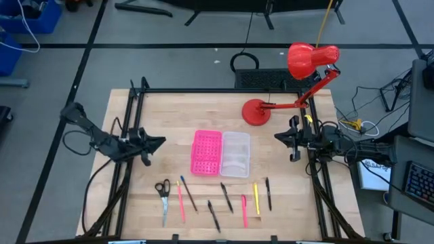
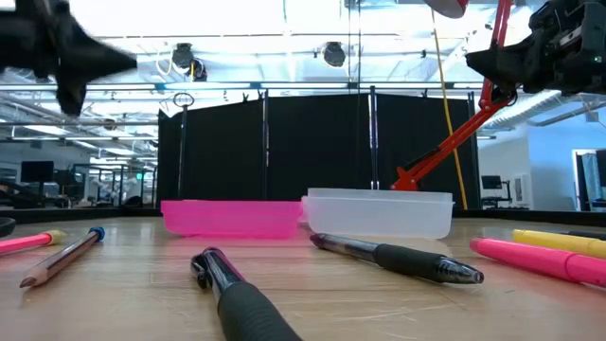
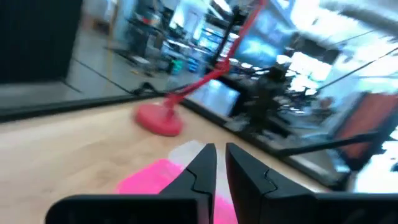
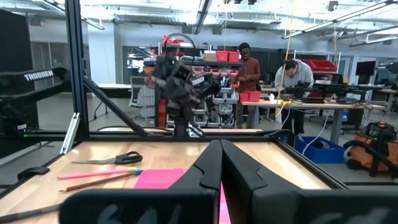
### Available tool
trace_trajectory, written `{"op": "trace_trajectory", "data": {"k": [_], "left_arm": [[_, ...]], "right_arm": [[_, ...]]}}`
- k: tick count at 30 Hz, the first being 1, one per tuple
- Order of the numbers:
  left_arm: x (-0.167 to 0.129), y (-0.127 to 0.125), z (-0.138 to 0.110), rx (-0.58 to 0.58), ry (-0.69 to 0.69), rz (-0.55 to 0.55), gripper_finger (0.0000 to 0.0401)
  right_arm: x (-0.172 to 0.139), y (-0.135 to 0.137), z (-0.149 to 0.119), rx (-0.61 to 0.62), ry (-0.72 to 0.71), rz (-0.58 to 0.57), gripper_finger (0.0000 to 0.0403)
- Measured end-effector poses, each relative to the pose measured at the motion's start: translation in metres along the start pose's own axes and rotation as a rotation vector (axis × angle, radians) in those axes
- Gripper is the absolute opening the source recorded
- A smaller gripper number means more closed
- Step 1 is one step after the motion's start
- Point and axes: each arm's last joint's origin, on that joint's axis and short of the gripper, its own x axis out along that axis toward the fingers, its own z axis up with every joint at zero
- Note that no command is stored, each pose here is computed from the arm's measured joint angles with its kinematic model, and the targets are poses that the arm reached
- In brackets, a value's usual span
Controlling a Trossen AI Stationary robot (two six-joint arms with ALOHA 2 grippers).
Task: Pick & place school supplies into a supply box
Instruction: Put the black scissors into the pink supply box
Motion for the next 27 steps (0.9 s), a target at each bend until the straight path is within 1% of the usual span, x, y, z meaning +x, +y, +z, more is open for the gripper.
{"op": "trace_trajectory", "data": {"k": [1,4,6,9,11,14,16,18,19,20,22,23,26,27], "left_arm": [[0.002,-0.006,0.006,0.005,0.024,0.012,0.0034],[0.011,-0.028,0.018,0.059,0.087,0.123,0.0008],[0.023,-0.052,0.029,0.061,0.113,0.170,0.0007],[0.044,-0.095,0.044,0.088,0.186,0.217,0.0005],[0.058,-0.119,0.052,0.051,0.257,0.290,0.0004],[0.076,-0.144,0.064,-0.085,0.403,0.496,0.0003],[0.084,-0.153,0.065,-0.130,0.564,0.695,0.0003],[0.090,-0.159,0.059,-0.187,0.738,0.955,0.0003],[0.096,-0.164,0.052,-0.236,0.810,1.042,0.0003],[0.102,-0.166,0.044,-0.254,0.884,1.063,0.0003],[0.109,-0.170,0.035,-0.293,0.969,1.023,0.0004],[0.110,-0.170,0.032,-0.288,0.992,1.043,0.0003],[0.109,-0.165,0.024,-0.257,1.029,1.162,0.0003],[0.108,-0.166,0.021,-0.262,1.039,1.165,0.0003]], "right_arm": [[0.000,0.000,0.000,-0.001,0.000,0.000,0.0000],[0.000,0.000,0.000,-0.002,-0.001,0.001,0.0000],[0.000,0.000,0.000,-0.002,-0.001,0.001,0.0000],[0.000,0.000,0.000,-0.002,0.000,0.001,0.0000],[0.000,0.000,0.000,-0.002,-0.001,0.001,0.0000],[0.000,0.000,0.001,-0.002,-0.009,0.001,0.0000],[0.000,0.000,0.002,0.004,-0.021,0.000,0.0000],[0.000,0.000,0.003,0.012,-0.031,0.001,0.0000],[0.000,0.000,0.004,0.019,-0.037,0.001,0.0000],[0.000,0.000,0.004,0.033,-0.039,0.001,0.0000],[0.000,0.000,0.003,0.059,-0.032,0.002,0.0000],[0.000,0.000,0.003,0.067,-0.031,0.003,0.0000],[0.000,0.000,0.003,0.101,-0.028,0.007,0.0000],[0.000,0.000,0.003,0.115,-0.027,0.009,0.0000]]}}
